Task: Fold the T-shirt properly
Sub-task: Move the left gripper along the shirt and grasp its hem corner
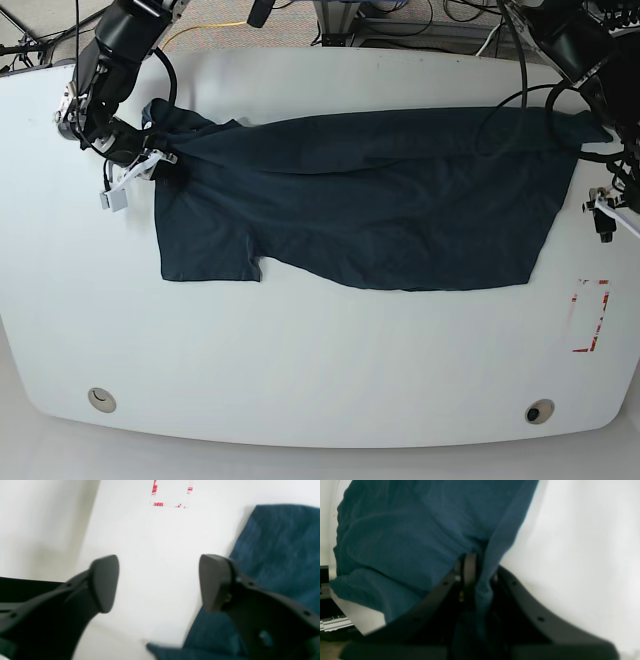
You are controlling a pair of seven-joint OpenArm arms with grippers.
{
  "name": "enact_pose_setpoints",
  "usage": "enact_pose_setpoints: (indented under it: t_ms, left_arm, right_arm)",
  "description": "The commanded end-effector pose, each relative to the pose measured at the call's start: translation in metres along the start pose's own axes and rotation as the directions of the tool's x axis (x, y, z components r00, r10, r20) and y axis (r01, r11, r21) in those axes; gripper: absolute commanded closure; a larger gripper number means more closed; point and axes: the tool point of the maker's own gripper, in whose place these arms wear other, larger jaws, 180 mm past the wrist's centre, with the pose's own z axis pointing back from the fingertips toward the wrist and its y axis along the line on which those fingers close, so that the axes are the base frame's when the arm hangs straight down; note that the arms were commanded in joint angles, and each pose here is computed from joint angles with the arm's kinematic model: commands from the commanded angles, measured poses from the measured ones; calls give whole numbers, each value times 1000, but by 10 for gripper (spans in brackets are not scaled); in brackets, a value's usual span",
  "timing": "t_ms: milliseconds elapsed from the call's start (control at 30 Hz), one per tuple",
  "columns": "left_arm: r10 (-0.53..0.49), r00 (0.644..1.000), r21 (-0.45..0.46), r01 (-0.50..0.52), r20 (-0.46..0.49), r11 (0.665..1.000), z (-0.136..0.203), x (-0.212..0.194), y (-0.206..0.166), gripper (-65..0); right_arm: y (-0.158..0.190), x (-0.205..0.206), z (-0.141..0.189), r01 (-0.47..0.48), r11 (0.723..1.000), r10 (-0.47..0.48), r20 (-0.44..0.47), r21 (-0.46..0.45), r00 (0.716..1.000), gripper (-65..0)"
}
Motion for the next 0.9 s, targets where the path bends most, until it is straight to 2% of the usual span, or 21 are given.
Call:
enact_pose_setpoints:
  t_ms: [0, 133, 333, 467, 533, 667, 867]
  left_arm:
    - [39, 999, -7, -39, 34, 999, -9, 14, 4, -515]
    - [149, 989, -20, -150, -10, 989, -31, 7, 0, -522]
    - [203, 975, -100, -211, -91, 972, -61, -1, -27, -524]
    - [265, 962, -170, -271, -62, 947, -70, 3, -52, -524]
    - [270, 962, -198, -273, -43, 942, -74, 7, -60, -524]
    - [247, 967, -259, -254, -59, 932, -84, 4, -87, -524]
    - [268, 961, -315, -275, -67, 908, -96, 8, -110, -524]
  right_arm:
    - [0, 16, 5, -26, 1000, 26, 38, -4, 999, -49]
    - [0, 16, 5, -25, 1000, 26, 37, -4, 999, -46]
    - [0, 16, 5, -25, 1000, 25, 40, -2, 999, -46]
    - [0, 17, 5, -26, 1000, 26, 40, -4, 999, -46]
    - [1, 17, 5, -25, 1000, 24, 42, 0, 999, -46]
    - [1, 17, 5, -25, 1000, 24, 42, 0, 999, -46]
    - [1, 16, 4, -24, 1000, 24, 41, 0, 999, -46]
